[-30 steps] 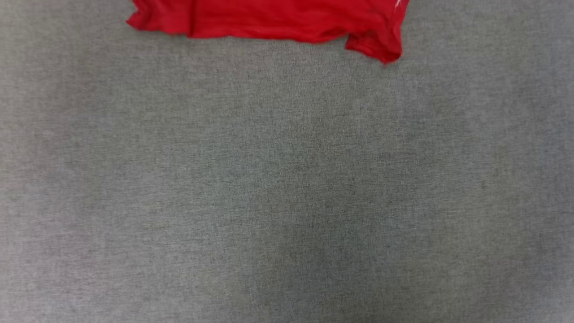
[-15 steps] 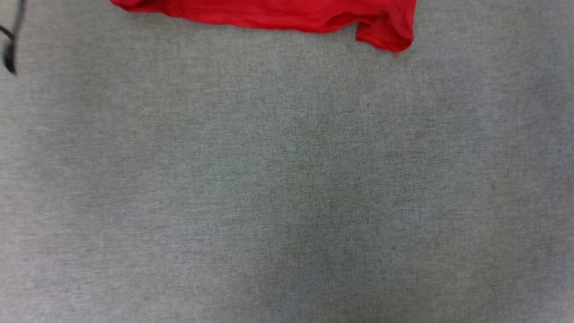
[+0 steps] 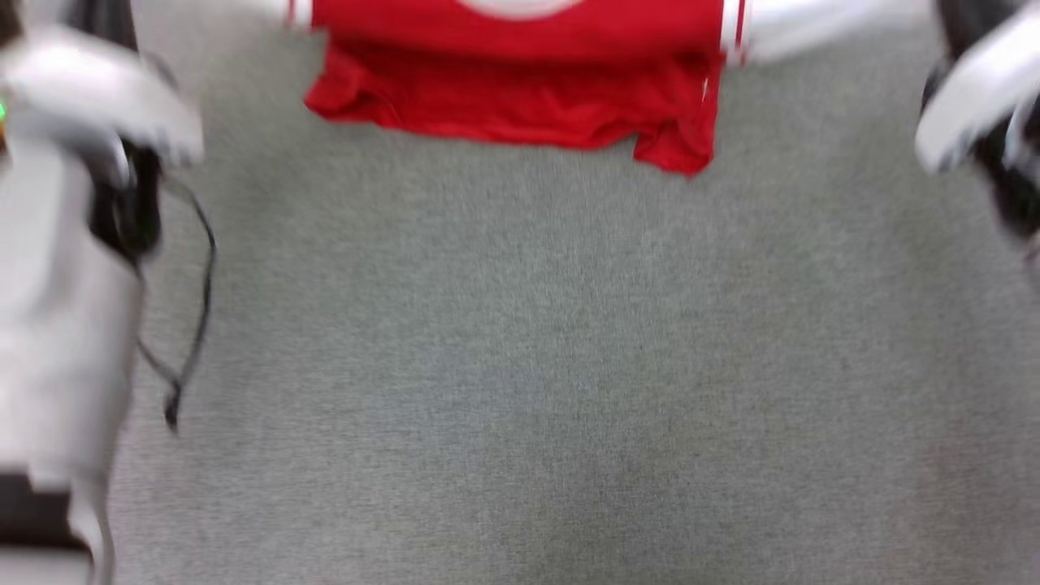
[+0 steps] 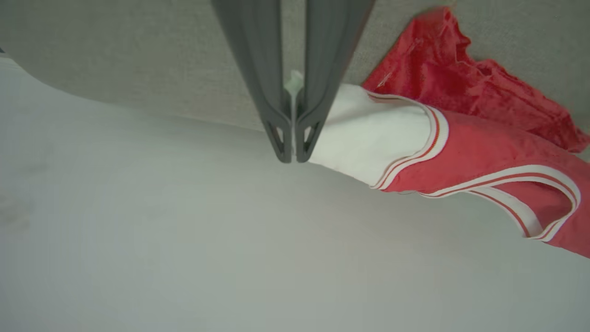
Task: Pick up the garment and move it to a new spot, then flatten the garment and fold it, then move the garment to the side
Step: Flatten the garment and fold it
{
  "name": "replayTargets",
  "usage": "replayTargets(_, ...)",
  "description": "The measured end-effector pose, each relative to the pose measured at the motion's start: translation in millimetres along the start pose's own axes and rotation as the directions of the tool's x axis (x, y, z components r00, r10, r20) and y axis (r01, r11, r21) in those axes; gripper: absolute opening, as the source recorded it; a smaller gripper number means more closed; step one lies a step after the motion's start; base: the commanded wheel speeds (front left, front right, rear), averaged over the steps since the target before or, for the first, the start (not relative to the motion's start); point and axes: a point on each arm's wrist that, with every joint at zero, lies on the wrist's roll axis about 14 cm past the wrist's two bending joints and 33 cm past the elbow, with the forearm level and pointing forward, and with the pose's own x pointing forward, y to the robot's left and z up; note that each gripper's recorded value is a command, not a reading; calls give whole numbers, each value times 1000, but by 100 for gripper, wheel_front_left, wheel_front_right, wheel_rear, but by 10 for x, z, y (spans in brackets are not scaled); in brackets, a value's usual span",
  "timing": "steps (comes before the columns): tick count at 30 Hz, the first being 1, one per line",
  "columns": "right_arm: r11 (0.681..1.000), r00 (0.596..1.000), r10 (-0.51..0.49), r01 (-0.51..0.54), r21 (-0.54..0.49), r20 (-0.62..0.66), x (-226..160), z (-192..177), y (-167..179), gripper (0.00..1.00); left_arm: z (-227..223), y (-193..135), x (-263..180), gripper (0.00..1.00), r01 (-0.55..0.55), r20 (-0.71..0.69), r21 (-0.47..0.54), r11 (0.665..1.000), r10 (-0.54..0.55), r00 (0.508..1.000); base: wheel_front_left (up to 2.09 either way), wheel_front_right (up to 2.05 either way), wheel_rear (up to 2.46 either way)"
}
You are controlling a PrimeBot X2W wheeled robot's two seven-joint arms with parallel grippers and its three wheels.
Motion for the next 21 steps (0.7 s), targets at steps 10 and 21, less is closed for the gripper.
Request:
replayTargets(10, 990, 994, 10, 5, 140, -105, -996, -631, 177, 0, -507, 203, -1319, 0, -68, -116, 7, 998, 69, 991, 0, 0, 0)
replayTargets(21, 957, 969, -27, 96, 275, -244, -2131, -1242, 345, 0, -802, 343, -2570, 0, -175, -260, 13, 984, 172, 950, 0, 0, 0)
